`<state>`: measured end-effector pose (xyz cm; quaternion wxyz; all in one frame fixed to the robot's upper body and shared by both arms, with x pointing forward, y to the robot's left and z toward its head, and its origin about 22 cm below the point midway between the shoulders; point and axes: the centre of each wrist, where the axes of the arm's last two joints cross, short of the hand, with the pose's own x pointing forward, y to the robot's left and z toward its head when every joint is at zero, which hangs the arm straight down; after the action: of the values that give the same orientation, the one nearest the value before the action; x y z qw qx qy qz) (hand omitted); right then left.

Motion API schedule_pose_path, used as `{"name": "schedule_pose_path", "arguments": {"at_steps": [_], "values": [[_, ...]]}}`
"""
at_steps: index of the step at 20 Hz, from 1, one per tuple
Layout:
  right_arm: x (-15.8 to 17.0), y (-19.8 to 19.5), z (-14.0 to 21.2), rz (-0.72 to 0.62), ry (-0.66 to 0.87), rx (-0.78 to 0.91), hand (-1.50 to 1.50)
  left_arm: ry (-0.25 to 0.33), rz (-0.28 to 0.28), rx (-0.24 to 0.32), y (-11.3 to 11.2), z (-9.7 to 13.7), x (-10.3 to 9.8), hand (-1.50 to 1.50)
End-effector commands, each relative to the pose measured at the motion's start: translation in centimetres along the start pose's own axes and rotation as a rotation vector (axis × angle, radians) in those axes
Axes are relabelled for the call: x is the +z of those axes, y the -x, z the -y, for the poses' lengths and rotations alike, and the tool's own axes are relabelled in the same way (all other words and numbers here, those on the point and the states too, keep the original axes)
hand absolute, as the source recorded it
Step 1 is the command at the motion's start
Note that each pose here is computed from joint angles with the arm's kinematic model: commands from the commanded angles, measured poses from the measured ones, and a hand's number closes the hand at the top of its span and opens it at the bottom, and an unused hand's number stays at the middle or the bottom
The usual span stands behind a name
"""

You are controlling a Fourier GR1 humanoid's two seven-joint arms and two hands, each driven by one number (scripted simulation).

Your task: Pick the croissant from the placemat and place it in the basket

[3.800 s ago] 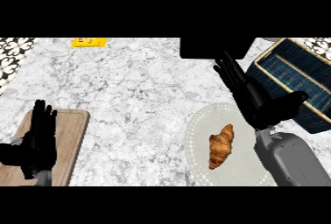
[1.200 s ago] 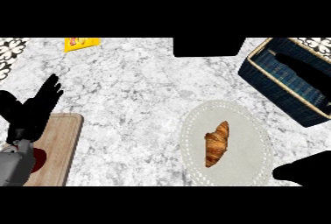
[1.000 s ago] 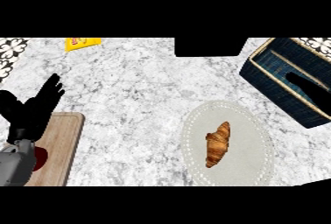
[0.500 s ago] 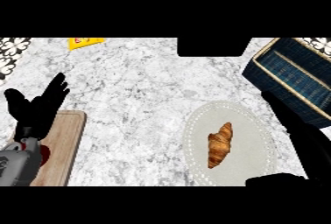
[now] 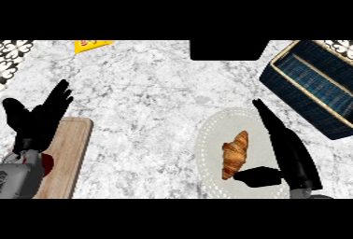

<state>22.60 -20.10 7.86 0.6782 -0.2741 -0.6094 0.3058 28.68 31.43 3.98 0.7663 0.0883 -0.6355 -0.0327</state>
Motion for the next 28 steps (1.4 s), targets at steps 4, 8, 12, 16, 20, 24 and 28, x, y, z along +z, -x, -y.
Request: {"name": "schedule_pose_path", "arguments": {"at_steps": [4,8,12,16,20,24,28], "values": [[-1.1,2.0,-1.2,-0.071,-0.094,0.058,-1.50,0.003,0.010,0.006,0.5,0.5,1.2,0.00],[-3.4,2.2,-3.2,-0.095,-0.115,0.095,-1.50,-0.002,0.014,-0.006,1.3,-0.8,-0.4,0.00],[-0.9,3.0,-2.4,-0.073,-0.120,0.079,-1.50,-0.006,-0.005,0.005,0.7,1.4,-0.1,0.00],[-0.8,4.2,-2.9,-0.049,-0.106,0.043,-1.50,-0.015,-0.005,-0.006,-0.4,-0.7,0.4,0.00],[-0.4,4.6,-2.4,-0.003,-0.139,0.004,-1.50,0.003,0.005,-0.010,1.4,0.7,0.8,0.00],[0.4,3.1,-2.4,0.035,-0.139,0.026,-1.50,-0.010,-0.002,0.009,1.8,-1.0,0.1,0.00],[-1.6,3.1,-3.8,-0.003,-0.138,0.070,-1.50,-0.010,0.019,0.000,-0.3,0.0,-1.3,0.00]]}}
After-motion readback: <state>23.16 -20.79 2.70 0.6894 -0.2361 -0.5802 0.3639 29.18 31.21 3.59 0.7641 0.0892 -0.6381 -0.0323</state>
